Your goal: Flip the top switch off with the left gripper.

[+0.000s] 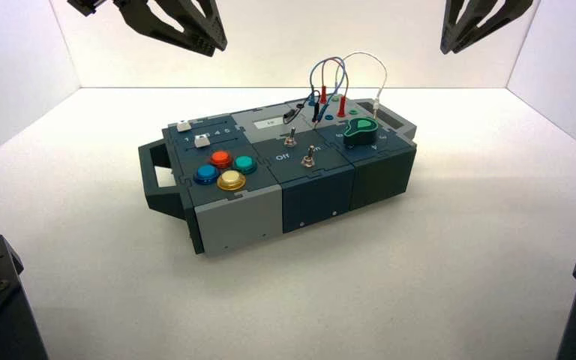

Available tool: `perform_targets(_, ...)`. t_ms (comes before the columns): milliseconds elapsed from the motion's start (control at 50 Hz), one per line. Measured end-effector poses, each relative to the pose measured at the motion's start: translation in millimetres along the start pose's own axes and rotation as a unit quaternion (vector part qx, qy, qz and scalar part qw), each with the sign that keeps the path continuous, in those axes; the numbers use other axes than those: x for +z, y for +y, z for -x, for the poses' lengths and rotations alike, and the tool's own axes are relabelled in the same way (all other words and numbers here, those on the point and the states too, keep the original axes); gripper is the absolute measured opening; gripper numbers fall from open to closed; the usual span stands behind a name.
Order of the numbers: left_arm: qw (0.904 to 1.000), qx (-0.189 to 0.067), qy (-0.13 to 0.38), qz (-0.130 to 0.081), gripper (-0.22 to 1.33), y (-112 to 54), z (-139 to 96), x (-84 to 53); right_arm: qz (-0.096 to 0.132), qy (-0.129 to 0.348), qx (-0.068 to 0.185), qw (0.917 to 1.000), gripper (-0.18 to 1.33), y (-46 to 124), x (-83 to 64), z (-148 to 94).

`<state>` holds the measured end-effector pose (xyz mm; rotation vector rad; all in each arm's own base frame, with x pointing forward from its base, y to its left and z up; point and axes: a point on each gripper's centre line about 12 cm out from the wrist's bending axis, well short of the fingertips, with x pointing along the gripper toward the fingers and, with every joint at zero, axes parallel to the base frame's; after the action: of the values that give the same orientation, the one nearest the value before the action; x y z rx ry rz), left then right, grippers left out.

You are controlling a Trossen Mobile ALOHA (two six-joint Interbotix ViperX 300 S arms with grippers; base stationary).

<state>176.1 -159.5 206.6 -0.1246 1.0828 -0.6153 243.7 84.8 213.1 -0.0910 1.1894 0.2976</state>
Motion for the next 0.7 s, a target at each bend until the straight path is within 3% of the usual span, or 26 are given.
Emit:
perform_targets(500,1.0,0.0,0.002,0.0,0.42,-0.6,-1.5,2.7,0.0,0.002,-0.002,1.0,0.38,-0.3,6.2,-4.3)
perform_targets(700,1.0,0.001,0.007,0.0,0.42,-2.6,-5.6,10.5,-0.001,0.021,-0.003,0.9998,0.54,-1.0,21.6,-22.6)
